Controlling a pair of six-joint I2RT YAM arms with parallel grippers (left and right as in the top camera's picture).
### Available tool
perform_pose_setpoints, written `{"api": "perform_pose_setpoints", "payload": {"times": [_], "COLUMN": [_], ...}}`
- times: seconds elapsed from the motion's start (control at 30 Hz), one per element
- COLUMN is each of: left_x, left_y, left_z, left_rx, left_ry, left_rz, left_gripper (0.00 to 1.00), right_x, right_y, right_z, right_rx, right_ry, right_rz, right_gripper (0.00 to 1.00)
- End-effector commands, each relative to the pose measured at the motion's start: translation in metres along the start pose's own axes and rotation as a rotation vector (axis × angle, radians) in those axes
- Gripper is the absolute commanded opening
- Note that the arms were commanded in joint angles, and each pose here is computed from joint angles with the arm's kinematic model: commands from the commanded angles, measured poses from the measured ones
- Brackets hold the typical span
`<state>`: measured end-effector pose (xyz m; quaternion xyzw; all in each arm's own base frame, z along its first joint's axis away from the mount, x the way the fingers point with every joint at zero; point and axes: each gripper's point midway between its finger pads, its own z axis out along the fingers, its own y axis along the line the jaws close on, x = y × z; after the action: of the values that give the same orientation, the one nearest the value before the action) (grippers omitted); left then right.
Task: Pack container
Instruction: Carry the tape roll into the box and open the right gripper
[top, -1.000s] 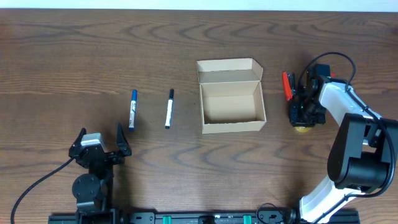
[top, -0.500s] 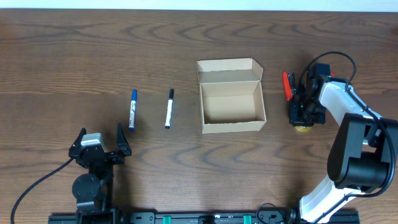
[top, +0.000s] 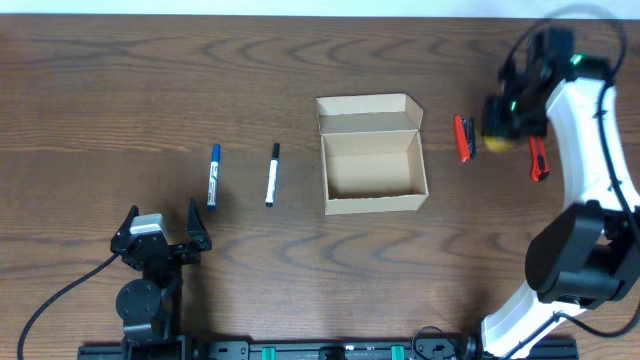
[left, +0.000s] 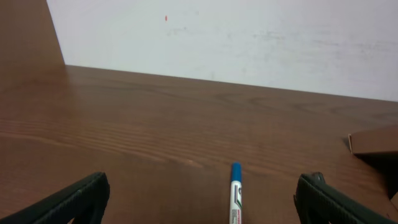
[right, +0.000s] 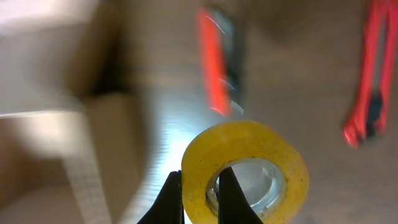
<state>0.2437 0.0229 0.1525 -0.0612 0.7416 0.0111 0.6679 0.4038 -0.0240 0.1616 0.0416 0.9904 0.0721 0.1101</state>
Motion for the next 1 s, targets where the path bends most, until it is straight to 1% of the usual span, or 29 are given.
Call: {"api": "perform_pose_setpoints", "payload": {"times": [0.0, 0.1, 0.2, 0.3, 0.4, 0.5, 0.7, 0.97], "left_x": [0.017, 0.017, 0.017, 0.017, 0.017, 0.017, 0.017, 0.017], "left_y": [0.004, 0.004, 0.004, 0.004, 0.004, 0.004, 0.004, 0.004], "left_z": [0.001, 0.001, 0.001, 0.001, 0.001, 0.001, 0.001, 0.001], "left_rx": [-0.019, -0.02, -0.019, -0.019, -0.019, -0.02, -0.019, -0.02], "left_ry": [0.052, 0.052, 0.052, 0.052, 0.052, 0.052, 0.052, 0.052], "left_rz": [0.002, 0.002, 0.002, 0.002, 0.002, 0.002, 0.002, 0.002], "left_gripper": [0.95, 0.95, 0.95, 0.95, 0.95, 0.95, 0.95, 0.95], "right_x": [-0.024, -0.021, -0.011, -0.002, 0.004, 0.011, 0.025, 0.074], "right_y": [0.082, 0.13, 0.17, 0.186, 0.201, 0.208, 0.2, 0.203], "right_z": [-0.06, -0.079, -0.077, -0.062, -0.053, -0.043, -0.009, 0.045], "right_rx": [-0.229, -0.262, -0.254, -0.168, -0.159, -0.16, -0.149, -0.134], "right_ry": [-0.143, -0.171, -0.172, -0.148, -0.13, -0.092, -0.004, 0.15], "right_rz": [-0.167, -0.285, -0.391, -0.461, -0.502, -0.519, -0.507, -0.553], "right_gripper": [0.01, 0.01, 0.01, 0.01, 0.01, 0.01, 0.01, 0.01]}}
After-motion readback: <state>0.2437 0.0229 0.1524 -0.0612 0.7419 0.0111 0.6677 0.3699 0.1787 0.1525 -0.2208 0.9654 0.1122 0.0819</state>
